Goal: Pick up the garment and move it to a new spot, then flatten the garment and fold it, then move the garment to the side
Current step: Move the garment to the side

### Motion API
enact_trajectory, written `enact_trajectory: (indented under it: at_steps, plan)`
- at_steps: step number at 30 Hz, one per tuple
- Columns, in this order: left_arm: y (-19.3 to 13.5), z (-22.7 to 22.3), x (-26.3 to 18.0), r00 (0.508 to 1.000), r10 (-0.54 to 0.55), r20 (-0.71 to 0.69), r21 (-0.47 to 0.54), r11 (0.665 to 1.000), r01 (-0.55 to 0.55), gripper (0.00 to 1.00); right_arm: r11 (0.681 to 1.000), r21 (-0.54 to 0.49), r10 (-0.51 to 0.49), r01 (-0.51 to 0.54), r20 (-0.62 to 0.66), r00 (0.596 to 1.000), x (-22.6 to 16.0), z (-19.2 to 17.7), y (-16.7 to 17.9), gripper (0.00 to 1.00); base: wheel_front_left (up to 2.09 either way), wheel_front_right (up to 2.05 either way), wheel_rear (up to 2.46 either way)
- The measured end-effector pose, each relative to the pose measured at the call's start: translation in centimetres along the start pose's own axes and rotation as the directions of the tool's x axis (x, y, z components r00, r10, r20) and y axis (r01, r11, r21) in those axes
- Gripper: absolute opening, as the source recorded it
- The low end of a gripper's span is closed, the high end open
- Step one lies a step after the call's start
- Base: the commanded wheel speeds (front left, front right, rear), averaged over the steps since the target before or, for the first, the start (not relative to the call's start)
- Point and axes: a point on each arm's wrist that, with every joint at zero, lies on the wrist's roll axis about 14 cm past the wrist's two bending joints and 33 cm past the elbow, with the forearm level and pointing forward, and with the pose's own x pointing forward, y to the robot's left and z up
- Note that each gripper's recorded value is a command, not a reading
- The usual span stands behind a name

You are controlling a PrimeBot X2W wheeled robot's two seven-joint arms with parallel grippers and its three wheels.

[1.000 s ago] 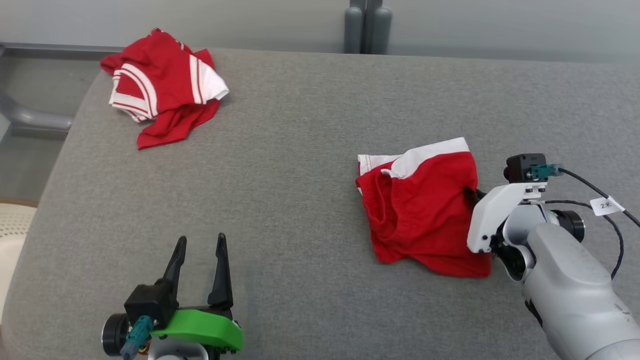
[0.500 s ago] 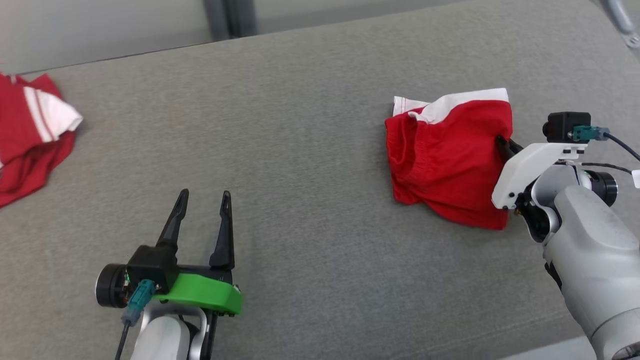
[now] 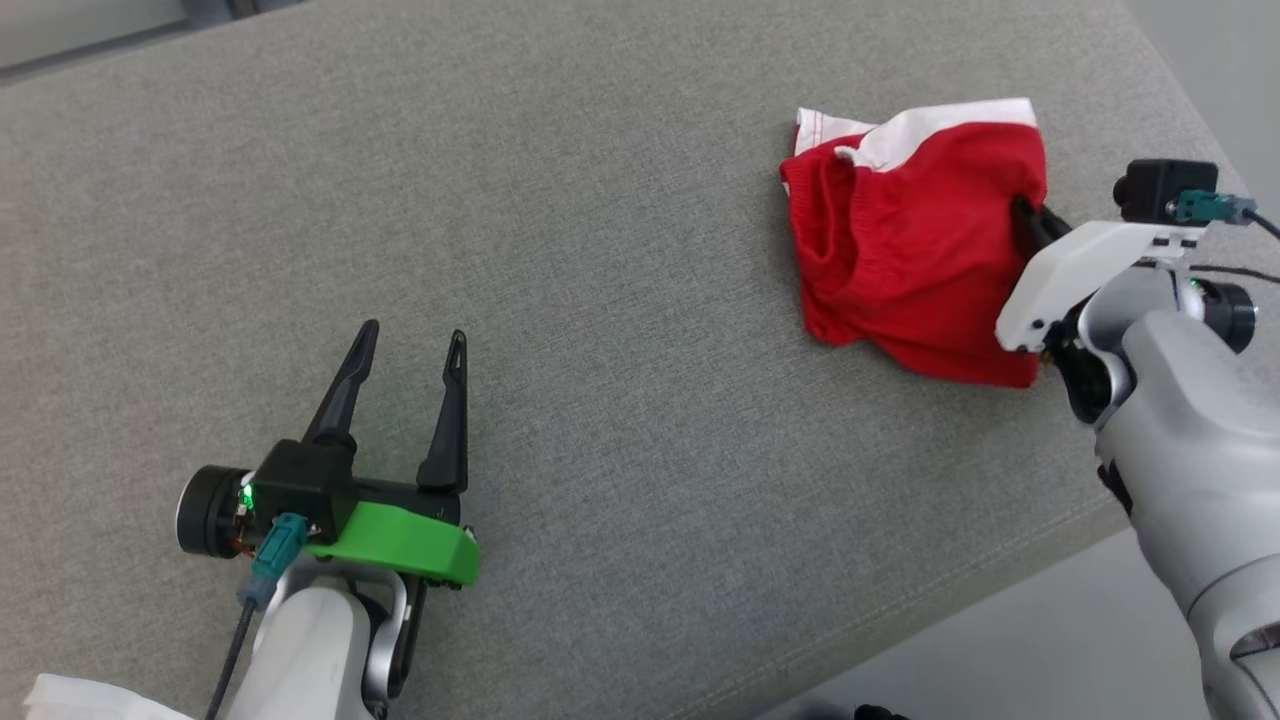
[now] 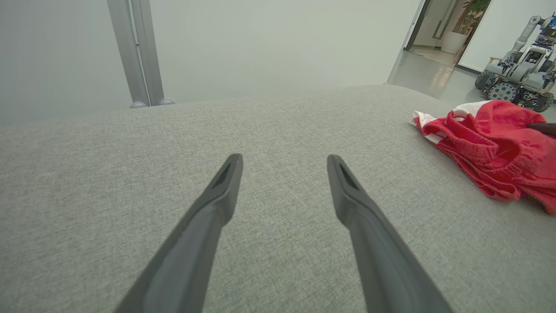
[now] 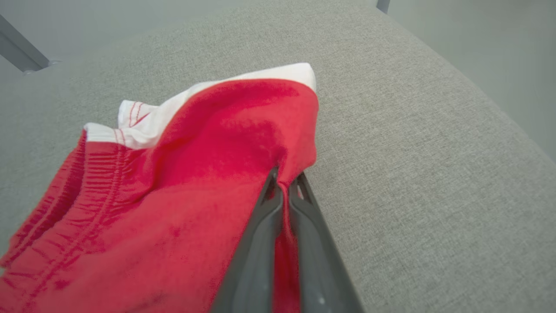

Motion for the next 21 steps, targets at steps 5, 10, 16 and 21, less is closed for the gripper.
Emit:
enact_trajectory:
  at_steps: [5,10,16,21]
  plan:
    - [1.4,-0.5,0.5,1.0,0.024,0.001,-0.004,1.0,-0.024,1.0,0.996,-0.078,-0.038,0.039,0.016,0.999,2.3,1.8,-1.3,0.0,0.0,0.0,0.0]
    - [3.4,-0.1,0.1,0.998,0.066,0.009,0.012,0.998,-0.067,1.0,0.983,-0.166,-0.073,0.082,0.056,0.996,4.6,4.6,-2.6,0.0,0.0,0.0,0.0]
    - [5.5,-0.3,-0.8,0.994,0.112,0.005,0.026,0.993,-0.113,1.0,0.965,-0.227,-0.119,0.135,0.083,0.989,7.1,6.8,-4.2,0.0,0.0,0.0,0.0]
    - [6.6,-0.6,-1.3,0.991,0.137,-0.006,0.03,0.99,-0.137,1.0,0.955,-0.241,-0.159,0.176,0.09,0.983,8.7,7.4,-5.6,0.0,0.0,0.0,0.0]
